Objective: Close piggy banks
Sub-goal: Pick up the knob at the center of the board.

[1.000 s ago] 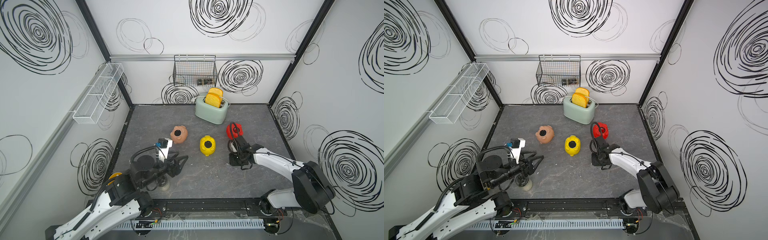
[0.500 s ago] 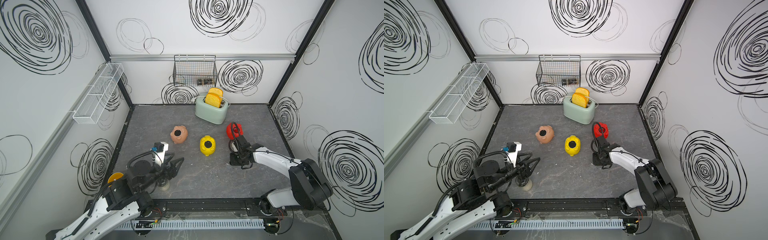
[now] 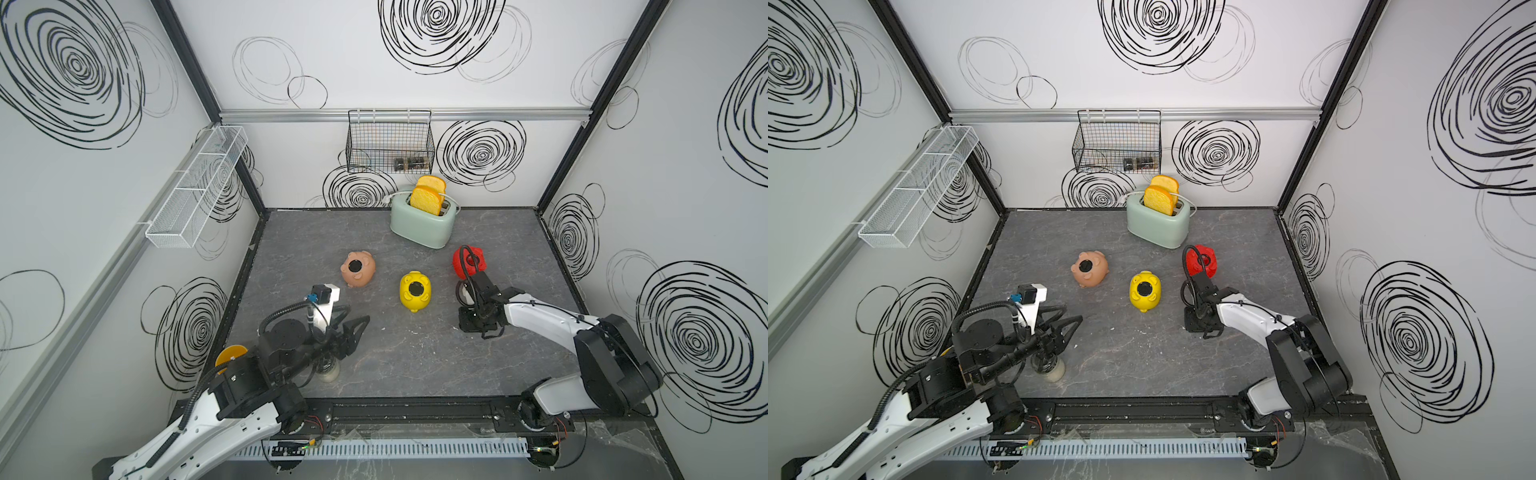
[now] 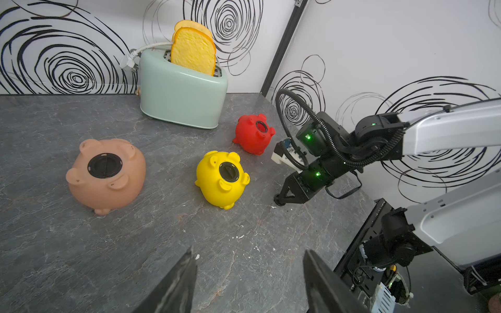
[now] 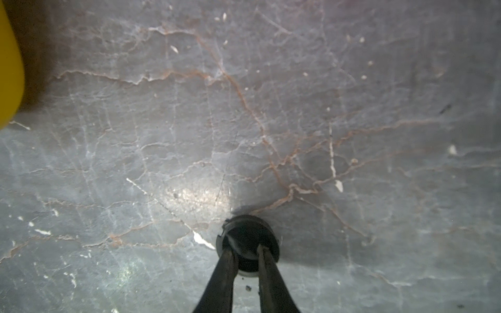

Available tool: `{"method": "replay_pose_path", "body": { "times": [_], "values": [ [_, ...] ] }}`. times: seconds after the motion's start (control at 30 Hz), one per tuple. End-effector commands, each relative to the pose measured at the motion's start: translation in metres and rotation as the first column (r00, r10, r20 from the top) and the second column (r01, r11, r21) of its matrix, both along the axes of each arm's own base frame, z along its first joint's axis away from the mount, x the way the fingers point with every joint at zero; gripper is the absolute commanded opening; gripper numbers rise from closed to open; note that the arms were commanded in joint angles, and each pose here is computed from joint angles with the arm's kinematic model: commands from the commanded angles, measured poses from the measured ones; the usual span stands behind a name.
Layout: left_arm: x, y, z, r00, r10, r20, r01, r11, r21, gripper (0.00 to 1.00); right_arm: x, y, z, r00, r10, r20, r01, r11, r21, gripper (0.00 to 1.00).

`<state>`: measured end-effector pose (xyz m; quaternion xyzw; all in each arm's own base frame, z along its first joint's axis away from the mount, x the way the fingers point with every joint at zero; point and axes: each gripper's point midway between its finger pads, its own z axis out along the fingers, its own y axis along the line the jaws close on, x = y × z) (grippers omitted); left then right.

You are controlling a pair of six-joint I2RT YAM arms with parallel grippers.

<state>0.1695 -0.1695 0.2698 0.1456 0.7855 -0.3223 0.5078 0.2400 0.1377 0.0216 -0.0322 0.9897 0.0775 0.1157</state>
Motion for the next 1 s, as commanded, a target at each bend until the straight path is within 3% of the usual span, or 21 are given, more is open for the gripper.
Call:
{"method": "replay_pose_path", "body": {
  "times": [0.0, 0.97],
  "values": [
    [0.0017, -0.0011, 0.0002, 1.0, 0.003, 0.014, -0.003, 1.0, -0.002, 0.67, -0.0017, -0.0004, -0.0032, 1.0, 0.011, -0.008, -0.011, 1.0, -0.014, 0.2],
    [0.0035, -0.0022, -0.004, 1.0, 0.009, 0.003, -0.009, 1.0, 0.013, 0.67, -0.0021, -0.0036, -0.0079, 1.0, 0.015, -0.019, -0.016, 0.998, -0.06, 0.16]
  ]
}}
